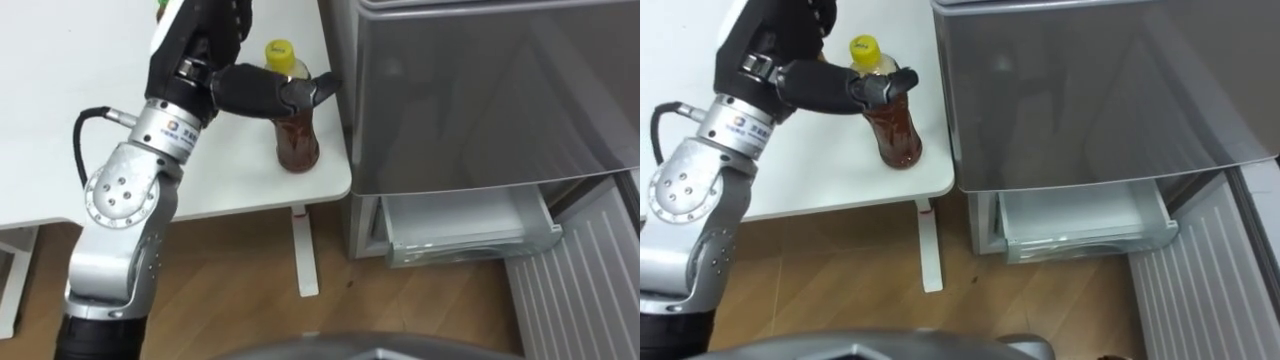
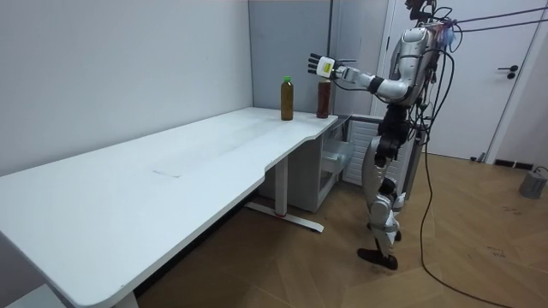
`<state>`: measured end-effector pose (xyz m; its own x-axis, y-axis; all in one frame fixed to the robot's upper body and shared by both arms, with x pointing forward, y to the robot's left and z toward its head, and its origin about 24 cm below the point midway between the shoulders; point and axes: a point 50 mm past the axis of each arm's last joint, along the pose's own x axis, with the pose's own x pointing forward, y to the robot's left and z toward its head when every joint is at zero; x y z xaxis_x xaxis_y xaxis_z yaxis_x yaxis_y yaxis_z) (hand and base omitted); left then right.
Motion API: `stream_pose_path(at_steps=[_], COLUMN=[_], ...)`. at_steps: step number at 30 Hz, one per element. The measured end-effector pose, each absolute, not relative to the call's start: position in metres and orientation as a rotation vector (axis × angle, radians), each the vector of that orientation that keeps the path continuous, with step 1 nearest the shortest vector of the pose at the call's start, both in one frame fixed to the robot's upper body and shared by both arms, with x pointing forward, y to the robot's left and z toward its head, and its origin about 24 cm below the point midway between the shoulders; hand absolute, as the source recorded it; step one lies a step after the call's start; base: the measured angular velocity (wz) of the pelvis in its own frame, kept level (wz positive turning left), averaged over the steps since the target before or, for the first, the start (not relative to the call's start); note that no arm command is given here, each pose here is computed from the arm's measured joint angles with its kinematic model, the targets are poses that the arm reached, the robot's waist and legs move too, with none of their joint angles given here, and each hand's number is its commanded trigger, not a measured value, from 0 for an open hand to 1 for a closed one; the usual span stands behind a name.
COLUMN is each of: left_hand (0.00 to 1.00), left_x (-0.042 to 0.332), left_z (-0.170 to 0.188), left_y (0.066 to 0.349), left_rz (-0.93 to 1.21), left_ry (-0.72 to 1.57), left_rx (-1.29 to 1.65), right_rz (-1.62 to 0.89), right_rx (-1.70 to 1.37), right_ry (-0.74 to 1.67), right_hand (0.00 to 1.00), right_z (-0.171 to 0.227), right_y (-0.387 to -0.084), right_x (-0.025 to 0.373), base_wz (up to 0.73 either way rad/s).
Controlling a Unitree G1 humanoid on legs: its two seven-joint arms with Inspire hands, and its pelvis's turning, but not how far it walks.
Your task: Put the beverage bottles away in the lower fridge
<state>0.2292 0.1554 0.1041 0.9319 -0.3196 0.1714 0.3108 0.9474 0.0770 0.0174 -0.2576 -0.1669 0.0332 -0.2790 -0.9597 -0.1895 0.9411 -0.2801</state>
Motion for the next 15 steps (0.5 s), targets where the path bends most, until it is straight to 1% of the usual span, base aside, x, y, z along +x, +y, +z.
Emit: stream_pose_path(at_steps=[10,15], left_hand=[0.00,0.00], left_x=[0.2293,0.2305], left_z=[0.1027,0.0941], left_y=[0.1541,0.1518], left_rz=[-0.327,-0.332], left_ry=[-0.175,-0.137], left_rx=[0.050,0.043], right_rz=[-0.061,-0.064], right_rx=[-0.391,-0.408], right_ry=[1.548,1.547], right_hand=[0.00,0.00], right_z=[-0.1669,-0.1668], right_y=[-0.2576,-0.2578], right_x=[0.0179,0.0178], base_wz=[0.00,0.00])
